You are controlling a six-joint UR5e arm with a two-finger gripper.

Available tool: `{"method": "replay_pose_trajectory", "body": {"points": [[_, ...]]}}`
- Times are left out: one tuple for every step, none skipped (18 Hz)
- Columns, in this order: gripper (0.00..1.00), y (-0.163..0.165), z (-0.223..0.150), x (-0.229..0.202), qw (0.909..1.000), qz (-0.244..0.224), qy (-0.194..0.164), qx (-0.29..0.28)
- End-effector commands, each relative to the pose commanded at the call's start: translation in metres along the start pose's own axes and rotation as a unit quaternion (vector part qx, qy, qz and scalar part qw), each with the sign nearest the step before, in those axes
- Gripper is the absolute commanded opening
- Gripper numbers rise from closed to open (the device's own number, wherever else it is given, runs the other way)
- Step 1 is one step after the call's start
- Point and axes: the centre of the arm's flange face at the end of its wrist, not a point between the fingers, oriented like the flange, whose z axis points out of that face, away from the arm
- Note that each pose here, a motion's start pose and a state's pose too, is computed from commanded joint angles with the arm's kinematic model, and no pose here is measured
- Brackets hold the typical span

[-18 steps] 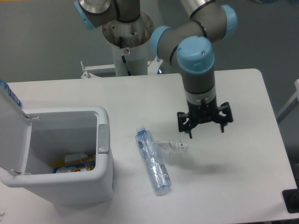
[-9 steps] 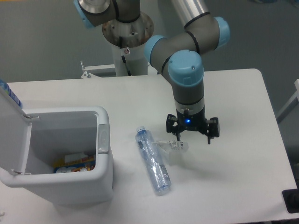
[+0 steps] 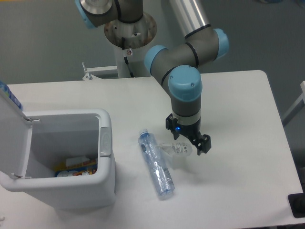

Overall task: Place the trash in the trash can
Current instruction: 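Lower the gripper and close it on the clear plastic wrapper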

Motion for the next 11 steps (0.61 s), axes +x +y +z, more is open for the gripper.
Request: {"method": "replay_pose_trajectory", "body": {"points": [[1.00, -0.003, 0.001, 0.001, 1.0000, 0.003, 0.001, 0.000], [1.00, -0.005, 0.001, 0.002, 1.0000, 0.005, 0.001, 0.001], [1.00, -0.007, 0.001, 0.004, 1.0000, 0.008, 0.001, 0.001], [1.00, -0.009, 0.002, 0.005, 0.9999, 0.010, 0.003, 0.001], [1.00, -0.018, 0.004, 0.009, 0.9999, 0.016, 0.004, 0.000], [1.00, -0.022, 0.008, 0.011, 0.9998, 0.019, 0.007, -0.002], [1.00, -0.023, 0.011, 0.012, 0.9998, 0.018, 0.010, -0.003], [1.00, -0.023, 0.012, 0.013, 0.9998, 0.016, 0.011, -0.003], [1.00, -0.023, 0.011, 0.012, 0.9999, 0.014, 0.009, -0.003], [0.96, -0.023, 0.011, 0.012, 0.9999, 0.013, 0.009, -0.004], [0.87, -0.022, 0.011, 0.012, 0.9999, 0.013, 0.009, -0.005]]}}
